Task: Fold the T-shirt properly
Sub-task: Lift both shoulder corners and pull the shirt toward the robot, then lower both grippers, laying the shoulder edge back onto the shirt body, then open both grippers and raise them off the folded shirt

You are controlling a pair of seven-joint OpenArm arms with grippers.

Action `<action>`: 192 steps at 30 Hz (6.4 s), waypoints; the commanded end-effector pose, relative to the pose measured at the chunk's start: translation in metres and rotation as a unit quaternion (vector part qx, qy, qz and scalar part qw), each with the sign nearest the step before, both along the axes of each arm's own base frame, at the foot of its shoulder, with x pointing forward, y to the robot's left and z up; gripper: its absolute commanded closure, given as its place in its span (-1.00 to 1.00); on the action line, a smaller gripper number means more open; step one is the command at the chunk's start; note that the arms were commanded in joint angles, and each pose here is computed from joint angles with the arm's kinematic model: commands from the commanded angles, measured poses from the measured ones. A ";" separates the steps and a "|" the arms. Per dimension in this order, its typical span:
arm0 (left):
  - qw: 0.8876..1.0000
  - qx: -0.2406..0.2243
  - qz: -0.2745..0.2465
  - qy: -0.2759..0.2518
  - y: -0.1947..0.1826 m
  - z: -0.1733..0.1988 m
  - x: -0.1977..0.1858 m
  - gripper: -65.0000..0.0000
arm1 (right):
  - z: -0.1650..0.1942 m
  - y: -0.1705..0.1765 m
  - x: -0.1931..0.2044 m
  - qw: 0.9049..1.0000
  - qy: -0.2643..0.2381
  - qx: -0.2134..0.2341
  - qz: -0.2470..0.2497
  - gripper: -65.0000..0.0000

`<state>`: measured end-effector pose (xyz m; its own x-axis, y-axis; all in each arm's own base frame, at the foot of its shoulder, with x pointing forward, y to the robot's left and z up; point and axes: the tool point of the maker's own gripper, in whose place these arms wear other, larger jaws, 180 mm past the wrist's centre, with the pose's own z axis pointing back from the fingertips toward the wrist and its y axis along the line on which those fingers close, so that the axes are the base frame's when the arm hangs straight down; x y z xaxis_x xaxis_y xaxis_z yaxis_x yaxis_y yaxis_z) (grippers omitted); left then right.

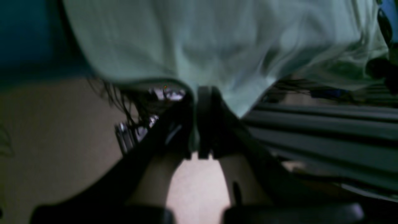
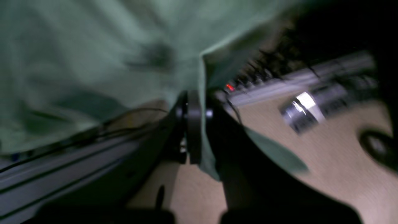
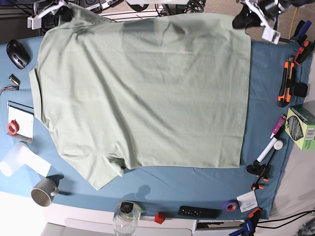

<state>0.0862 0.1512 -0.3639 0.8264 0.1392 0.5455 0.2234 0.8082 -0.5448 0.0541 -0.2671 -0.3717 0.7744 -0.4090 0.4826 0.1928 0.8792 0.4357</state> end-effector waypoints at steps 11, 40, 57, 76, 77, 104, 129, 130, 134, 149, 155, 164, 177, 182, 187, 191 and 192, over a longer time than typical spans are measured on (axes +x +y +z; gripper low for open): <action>0.997 -0.012 -0.004 -0.070 -0.005 0.020 0.041 1.00 | 0.023 -0.004 0.069 0.994 -0.101 -0.029 0.018 1.00; 0.970 0.115 -0.011 -0.212 -0.021 0.035 0.160 1.00 | 0.032 -0.013 0.199 0.960 -0.171 -0.221 0.010 1.00; 0.967 0.163 0.035 -0.192 0.007 0.017 0.179 1.00 | 0.043 -0.043 0.206 0.941 -0.176 -0.283 -0.051 1.00; 0.968 0.163 0.037 -0.188 0.009 0.014 0.180 1.00 | 0.011 -0.034 0.238 0.960 -0.178 -0.213 -0.032 1.00; 0.968 0.163 0.037 -0.188 0.009 0.014 0.180 1.00 | 0.012 -0.034 0.239 0.960 -0.181 -0.213 -0.031 1.00; 0.961 0.192 0.107 -0.166 0.034 0.010 0.186 1.00 | 0.027 -0.038 0.247 0.954 -0.201 -0.222 0.001 1.00; 0.962 0.196 0.073 -0.176 0.026 0.010 0.184 0.04 | 0.030 -0.063 0.245 0.945 -0.191 -0.261 -0.050 0.01; 0.961 0.201 0.074 -0.176 0.028 0.009 0.184 0.04 | 0.030 -0.065 0.244 0.944 -0.190 -0.262 -0.055 0.01; 0.946 0.252 0.116 -0.168 0.052 0.007 0.187 0.04 | 0.034 -0.078 0.240 0.942 -0.190 -0.268 -0.075 0.01; 0.916 0.336 0.141 -0.169 0.081 0.008 0.188 0.04 | 0.071 -0.145 0.181 0.931 -0.243 -0.148 -0.229 0.01; 0.916 0.336 0.139 -0.170 0.081 0.008 0.188 0.04 | 0.059 -0.137 0.165 0.936 -0.232 -0.113 -0.241 0.01; 0.903 0.371 0.127 -0.174 0.095 0.014 0.192 0.04 | 0.027 -0.112 0.155 0.933 -0.205 -0.057 -0.288 0.01; 0.883 0.411 0.138 -0.178 0.136 0.032 0.194 0.04 | 0.008 -0.114 0.121 0.938 -0.163 -0.062 -0.300 0.01; 0.884 0.410 0.136 -0.177 0.135 0.031 0.194 0.04 | 0.005 -0.109 0.119 0.937 -0.162 -0.053 -0.304 0.01; 0.884 0.411 0.136 -0.175 0.135 0.031 0.194 0.04 | 0.009 -0.111 0.122 0.934 -0.172 -0.056 -0.308 0.01; 0.884 0.410 0.136 -0.175 0.135 0.031 0.194 0.04 | 0.010 -0.113 0.126 0.932 -0.175 -0.066 -0.309 0.01; 0.884 0.410 0.136 -0.175 0.135 0.031 0.194 0.04 | 0.010 -0.112 0.128 0.931 -0.179 -0.065 -0.310 0.01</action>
